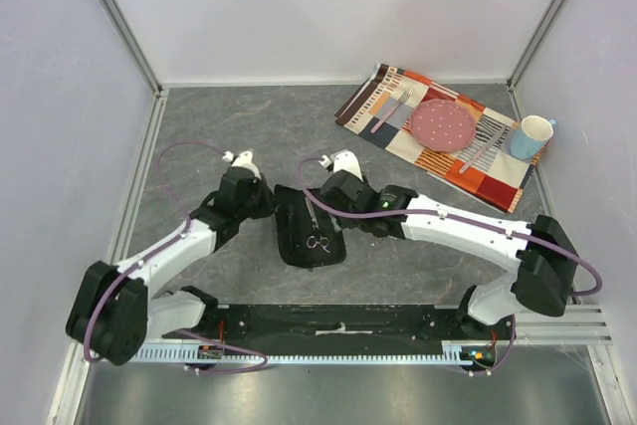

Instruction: Sort the hair-cutting tools

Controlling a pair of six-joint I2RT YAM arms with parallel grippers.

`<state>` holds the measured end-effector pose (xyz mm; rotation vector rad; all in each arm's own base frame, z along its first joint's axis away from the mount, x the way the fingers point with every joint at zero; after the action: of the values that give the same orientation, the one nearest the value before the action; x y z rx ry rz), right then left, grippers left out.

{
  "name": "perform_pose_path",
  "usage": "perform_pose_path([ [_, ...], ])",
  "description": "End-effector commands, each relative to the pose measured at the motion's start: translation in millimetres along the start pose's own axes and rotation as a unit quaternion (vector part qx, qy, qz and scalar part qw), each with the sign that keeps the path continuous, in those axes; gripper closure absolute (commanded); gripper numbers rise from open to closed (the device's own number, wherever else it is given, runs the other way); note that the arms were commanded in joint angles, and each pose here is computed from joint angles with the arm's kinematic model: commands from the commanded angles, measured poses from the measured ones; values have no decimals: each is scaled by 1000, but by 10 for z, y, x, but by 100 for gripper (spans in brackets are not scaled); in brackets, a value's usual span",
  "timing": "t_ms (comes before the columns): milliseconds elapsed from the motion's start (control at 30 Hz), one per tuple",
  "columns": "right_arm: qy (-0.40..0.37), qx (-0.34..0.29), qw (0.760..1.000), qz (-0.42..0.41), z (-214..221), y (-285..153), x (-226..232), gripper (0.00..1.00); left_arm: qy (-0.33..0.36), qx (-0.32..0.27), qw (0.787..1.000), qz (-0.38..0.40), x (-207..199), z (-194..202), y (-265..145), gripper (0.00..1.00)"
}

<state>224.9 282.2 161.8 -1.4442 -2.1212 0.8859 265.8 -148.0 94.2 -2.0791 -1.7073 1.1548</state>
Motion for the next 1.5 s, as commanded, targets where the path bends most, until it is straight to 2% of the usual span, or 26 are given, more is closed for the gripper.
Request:
perform_pose_path([
  [0,-31,43,998,37,352,86,-256,38,100,-8,989,111,-501,-320,95,98],
  [133,-26,40,998,48,387,73,-372,37,182,-6,970,159,-701,-446,239,98],
  [267,-30,50,997,50,419,93,-513,37,245,31,949,197,-901,-563,489,98],
  [400,-34,56,997,46,458,87,-554,36,309,102,912,250,-1029,-507,668,98],
  [433,-35,56,997,44,459,87,-556,36,337,90,900,260,-1089,-657,702,98],
  [467,-33,56,997,41,463,80,-549,35,345,102,895,263,-1070,-657,752,98],
  [500,-35,60,997,40,486,83,-555,35,343,142,892,258,-954,-549,811,98],
  [533,-36,61,997,38,495,84,-553,35,358,133,886,263,-935,-687,853,97],
  [600,-40,62,997,31,514,98,-536,35,352,155,880,281,-856,-667,894,96],
  [667,-49,68,996,37,550,150,-552,34,354,145,872,306,-843,-825,889,93],
  [833,-67,76,993,53,573,313,-607,34,351,157,856,346,-796,-929,967,81],
  [967,-52,73,995,46,565,496,-662,34,346,164,847,369,-891,-992,1022,75],
  [1033,-47,73,996,36,544,550,-654,34,352,160,848,363,-899,-1045,1046,70],
  [1167,-49,75,996,27,494,691,-647,34,363,145,869,304,-821,-1203,1146,61],
  [1200,-50,78,995,26,500,717,-656,33,356,141,878,289,-801,-1239,1160,51],
  [1233,-54,85,995,20,530,754,-641,33,352,138,885,272,-769,-1259,1166,47],
  [1267,-54,86,995,18,514,776,-645,32,359,120,897,226,-687,-1374,1227,45],
  [1333,-63,92,994,10,548,815,-633,32,339,97,921,164,-612,-1538,1175,32],
  [1367,-65,95,993,8,578,838,-642,32,335,78,934,99,-477,-1675,1182,31],
  [1467,-61,101,993,6,642,894,-713,31,268,28,963,-3,-340,-1918,911,29],
])
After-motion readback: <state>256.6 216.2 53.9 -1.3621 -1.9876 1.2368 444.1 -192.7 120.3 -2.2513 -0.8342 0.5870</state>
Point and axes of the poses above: each gripper's point midway between its finger pads, its own y axis out along the fingers, its own x axis along the line the jaws close on, z = x × y, the point moved 2 cm from there along -y, back along the fingers, and after that the axes turned 1 degree about y, right-handed, at the moved point
